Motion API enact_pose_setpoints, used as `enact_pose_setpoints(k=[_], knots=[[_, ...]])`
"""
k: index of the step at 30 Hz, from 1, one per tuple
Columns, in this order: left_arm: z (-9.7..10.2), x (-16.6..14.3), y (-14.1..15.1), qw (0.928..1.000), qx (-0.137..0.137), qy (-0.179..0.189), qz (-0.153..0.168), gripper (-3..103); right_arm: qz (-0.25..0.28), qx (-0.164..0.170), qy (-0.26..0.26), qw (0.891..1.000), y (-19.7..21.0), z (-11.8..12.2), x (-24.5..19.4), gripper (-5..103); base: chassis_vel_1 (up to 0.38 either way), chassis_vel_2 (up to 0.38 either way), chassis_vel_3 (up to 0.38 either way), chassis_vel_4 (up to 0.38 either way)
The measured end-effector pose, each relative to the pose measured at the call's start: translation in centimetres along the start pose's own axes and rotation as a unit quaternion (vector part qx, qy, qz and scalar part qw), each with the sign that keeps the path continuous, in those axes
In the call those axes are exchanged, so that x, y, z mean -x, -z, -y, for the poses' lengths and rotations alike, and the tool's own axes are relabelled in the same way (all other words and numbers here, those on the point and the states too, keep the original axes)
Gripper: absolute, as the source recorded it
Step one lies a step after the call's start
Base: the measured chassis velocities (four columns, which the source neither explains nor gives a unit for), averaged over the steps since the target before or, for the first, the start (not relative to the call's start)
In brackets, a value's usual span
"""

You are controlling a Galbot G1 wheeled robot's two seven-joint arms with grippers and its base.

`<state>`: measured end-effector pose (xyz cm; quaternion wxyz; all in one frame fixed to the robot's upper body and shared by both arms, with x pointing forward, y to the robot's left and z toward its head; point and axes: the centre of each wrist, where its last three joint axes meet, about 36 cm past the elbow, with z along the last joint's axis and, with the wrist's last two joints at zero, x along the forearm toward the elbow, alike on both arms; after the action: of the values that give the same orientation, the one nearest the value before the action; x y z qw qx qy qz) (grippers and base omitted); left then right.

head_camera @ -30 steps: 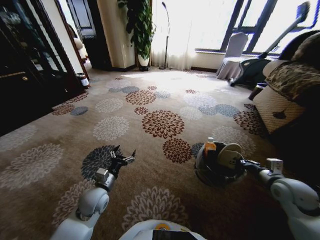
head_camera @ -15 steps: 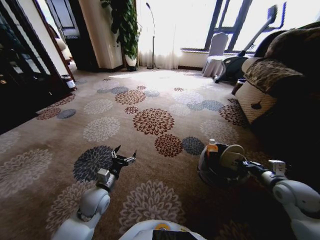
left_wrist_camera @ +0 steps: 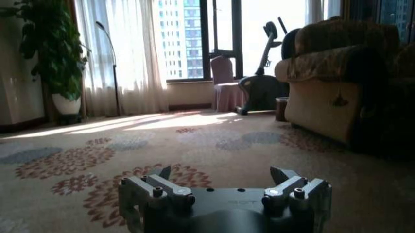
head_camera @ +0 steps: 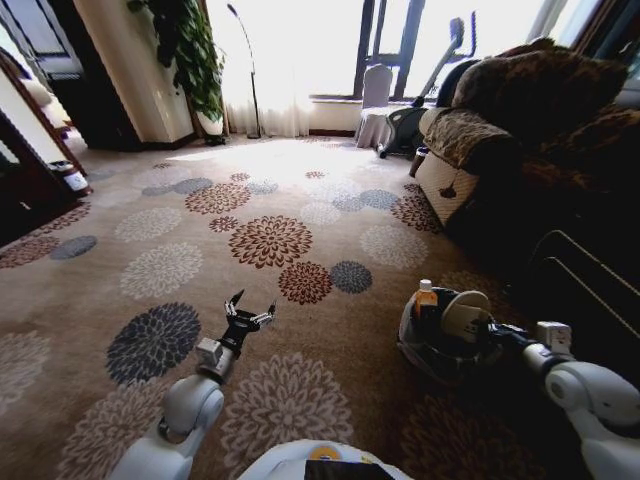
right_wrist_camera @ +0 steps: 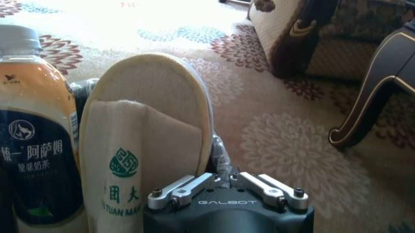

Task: Pick up the trash from the ground and place it into the trash bin.

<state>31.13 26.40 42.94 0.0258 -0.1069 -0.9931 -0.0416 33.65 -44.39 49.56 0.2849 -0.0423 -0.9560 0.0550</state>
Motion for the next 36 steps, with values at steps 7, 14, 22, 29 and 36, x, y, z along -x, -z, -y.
enact_pose_setpoints(k=[7,14,22,29,36], knots=[[-0.06,-0.06,-0.05,1.0000,0.000,0.002,-0.001,100,0.001,0.001,0.000,1.000,-0.10,0.00,0.06,0,0.117,-0.105,-0.107,0.112],[0.16,-0.10,-0.15,1.0000,-0.004,0.001,-0.002,100,0.002,0.002,-0.001,1.000,-0.39,0.09,0.14,0,0.216,-0.239,-0.220,0.213],[0.17,-0.13,-0.19,1.0000,-0.005,0.003,-0.001,100,0.000,0.002,-0.003,1.000,-0.60,0.24,0.21,0,0.190,-0.193,-0.186,0.191],[0.16,-0.13,-0.20,1.0000,-0.005,0.003,-0.001,100,0.000,0.003,-0.003,1.000,-0.61,0.26,0.21,0,0.190,-0.208,-0.198,0.207],[0.16,-0.14,-0.22,1.0000,-0.005,0.003,-0.001,100,0.000,0.003,-0.003,1.000,-0.60,0.27,0.20,0,0.174,-0.155,-0.169,0.159]])
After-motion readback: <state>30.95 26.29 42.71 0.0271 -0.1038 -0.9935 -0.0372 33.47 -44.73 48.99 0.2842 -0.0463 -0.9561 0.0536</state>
